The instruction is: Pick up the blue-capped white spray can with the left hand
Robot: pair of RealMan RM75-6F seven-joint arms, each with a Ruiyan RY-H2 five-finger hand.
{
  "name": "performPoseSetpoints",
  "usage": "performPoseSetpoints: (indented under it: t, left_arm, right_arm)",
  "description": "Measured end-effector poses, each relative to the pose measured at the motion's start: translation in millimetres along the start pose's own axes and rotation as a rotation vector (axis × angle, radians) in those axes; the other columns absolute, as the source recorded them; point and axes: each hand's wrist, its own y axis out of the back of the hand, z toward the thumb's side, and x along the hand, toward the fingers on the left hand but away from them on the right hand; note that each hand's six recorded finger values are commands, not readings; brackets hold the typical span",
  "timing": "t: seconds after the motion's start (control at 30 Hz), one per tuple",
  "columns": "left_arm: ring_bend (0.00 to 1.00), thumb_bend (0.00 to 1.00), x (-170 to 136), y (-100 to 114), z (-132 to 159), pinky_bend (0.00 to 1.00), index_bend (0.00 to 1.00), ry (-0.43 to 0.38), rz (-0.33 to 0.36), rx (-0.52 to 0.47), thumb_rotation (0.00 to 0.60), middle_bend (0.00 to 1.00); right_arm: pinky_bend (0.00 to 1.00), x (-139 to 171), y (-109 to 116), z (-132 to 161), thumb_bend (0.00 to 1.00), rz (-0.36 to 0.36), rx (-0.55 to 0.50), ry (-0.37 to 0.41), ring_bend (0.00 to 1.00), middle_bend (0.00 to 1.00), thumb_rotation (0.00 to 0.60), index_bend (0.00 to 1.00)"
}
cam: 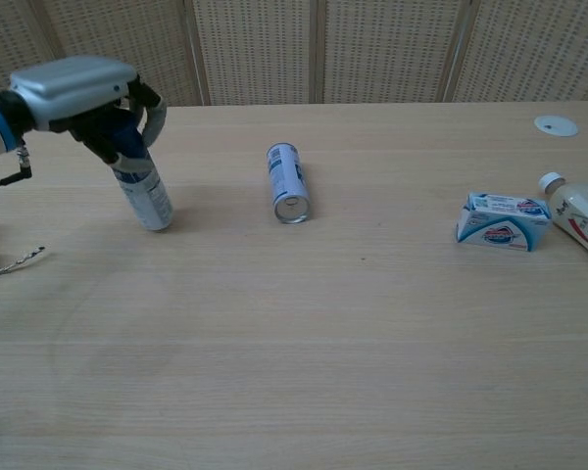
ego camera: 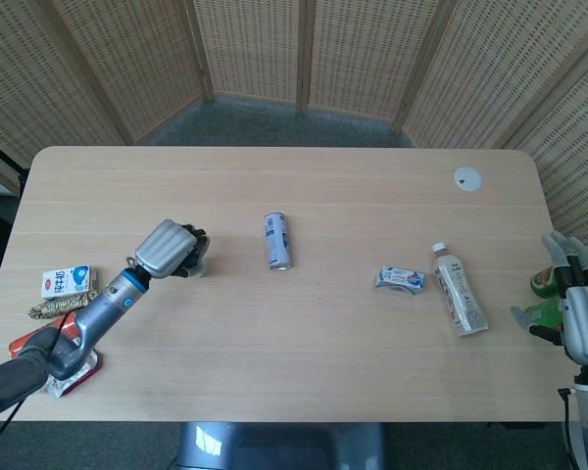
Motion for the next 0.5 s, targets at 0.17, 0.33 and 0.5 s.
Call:
performPoseSetpoints:
  t: [0.17,0.33,0.5]
  left_arm:
    - [0.91,0.46,-2,48,-7,0.88,0.95,0.027,0.117,-0.043,0.600,0.95]
    - [0.91,0.46,-4,107,-15,0.88,0.95,0.053,0.234,-0.062,0.600,0.95]
    - [0.90,0.46,-4,161,-18,0.88,0.95,0.073,0.334,-0.067,0.600,0.94]
  right_arm:
    - [0.00,-1,-6,1,0.18,0.010,-0.012,0.003,0.00,0.00,0.596,0.01]
    - [0.00,0,-9,0,0.18,0.011,-0.014,0.005,0.00,0.00,0.596,0.01]
    - [0.00,2,-10,-2,0.18,0.012,-0.014,0.006,0.00,0.00,0.596,0.01]
